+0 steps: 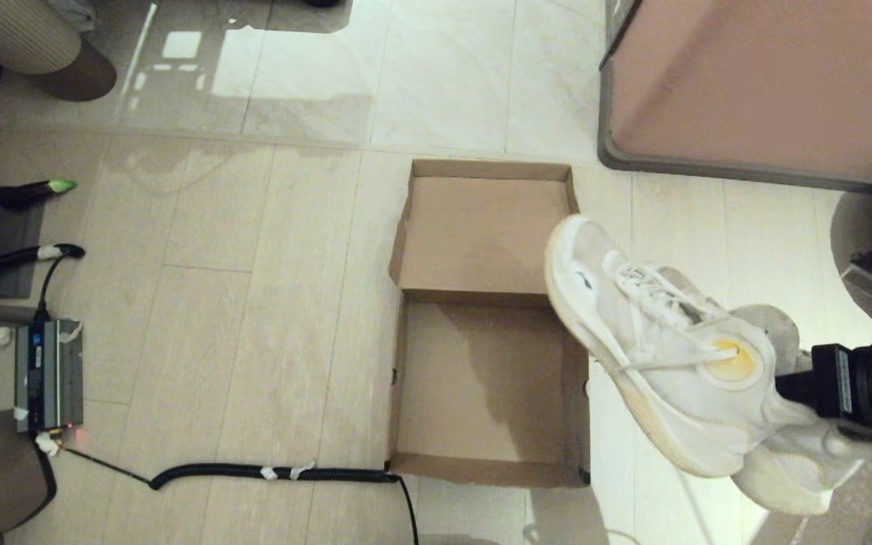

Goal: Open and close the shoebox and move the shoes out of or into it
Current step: Put the shoes into the shoe box

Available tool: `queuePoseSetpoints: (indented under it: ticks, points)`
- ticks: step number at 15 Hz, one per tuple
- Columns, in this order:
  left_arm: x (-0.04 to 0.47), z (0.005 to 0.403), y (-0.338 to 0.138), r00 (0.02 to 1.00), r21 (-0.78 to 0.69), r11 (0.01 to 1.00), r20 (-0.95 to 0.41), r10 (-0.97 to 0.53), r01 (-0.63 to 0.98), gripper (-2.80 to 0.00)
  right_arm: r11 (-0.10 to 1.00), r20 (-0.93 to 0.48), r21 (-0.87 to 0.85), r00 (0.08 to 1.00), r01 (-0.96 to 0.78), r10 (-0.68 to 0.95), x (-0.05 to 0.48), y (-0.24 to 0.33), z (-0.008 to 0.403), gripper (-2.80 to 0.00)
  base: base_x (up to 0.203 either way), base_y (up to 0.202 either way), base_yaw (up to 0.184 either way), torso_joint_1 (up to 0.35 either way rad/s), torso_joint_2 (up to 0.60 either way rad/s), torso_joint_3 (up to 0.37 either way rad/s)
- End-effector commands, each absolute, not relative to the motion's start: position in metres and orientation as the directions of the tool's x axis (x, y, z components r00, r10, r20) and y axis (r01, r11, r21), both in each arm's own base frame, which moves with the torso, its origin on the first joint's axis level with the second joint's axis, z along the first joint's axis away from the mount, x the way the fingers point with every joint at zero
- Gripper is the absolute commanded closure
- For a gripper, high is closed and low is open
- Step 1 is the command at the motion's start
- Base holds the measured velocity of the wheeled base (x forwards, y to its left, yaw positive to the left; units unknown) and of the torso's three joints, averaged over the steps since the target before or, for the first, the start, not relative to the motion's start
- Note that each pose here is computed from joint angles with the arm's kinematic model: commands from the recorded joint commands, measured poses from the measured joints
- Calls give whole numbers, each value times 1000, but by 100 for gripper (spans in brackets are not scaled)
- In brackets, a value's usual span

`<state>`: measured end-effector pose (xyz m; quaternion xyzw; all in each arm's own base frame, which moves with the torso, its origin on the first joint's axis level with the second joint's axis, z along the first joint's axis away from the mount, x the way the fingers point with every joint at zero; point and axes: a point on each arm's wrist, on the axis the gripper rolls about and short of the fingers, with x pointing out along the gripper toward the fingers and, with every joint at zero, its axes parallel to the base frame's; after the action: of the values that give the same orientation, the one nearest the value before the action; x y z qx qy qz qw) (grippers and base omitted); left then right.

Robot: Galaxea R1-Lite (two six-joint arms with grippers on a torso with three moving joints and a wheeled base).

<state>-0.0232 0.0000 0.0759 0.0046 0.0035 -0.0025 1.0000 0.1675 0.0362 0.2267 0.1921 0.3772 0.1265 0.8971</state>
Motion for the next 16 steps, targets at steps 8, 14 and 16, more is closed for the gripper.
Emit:
queuePoseSetpoints:
  ticks: [8, 14, 16]
  points:
    - [-23, 76, 0, 1000, 12, 1000, -5, -4, 5, 0, 887, -734, 360, 498, -290, 461, 189, 117, 159, 0, 0, 0, 0, 0, 0, 0]
    - [-23, 76, 0, 1000, 12, 1000, -5, -3, 3, 0, 930, -722, 266, 588, -252, 366, 246, 168, 89, 0, 0, 0, 0, 0, 0, 0]
    - [-23, 76, 0, 1000, 12, 1000, -5, -3, 3, 0, 942, -701, 263, 629, -210, 336, 255, 183, 72, 0, 0, 0, 0, 0, 0, 0]
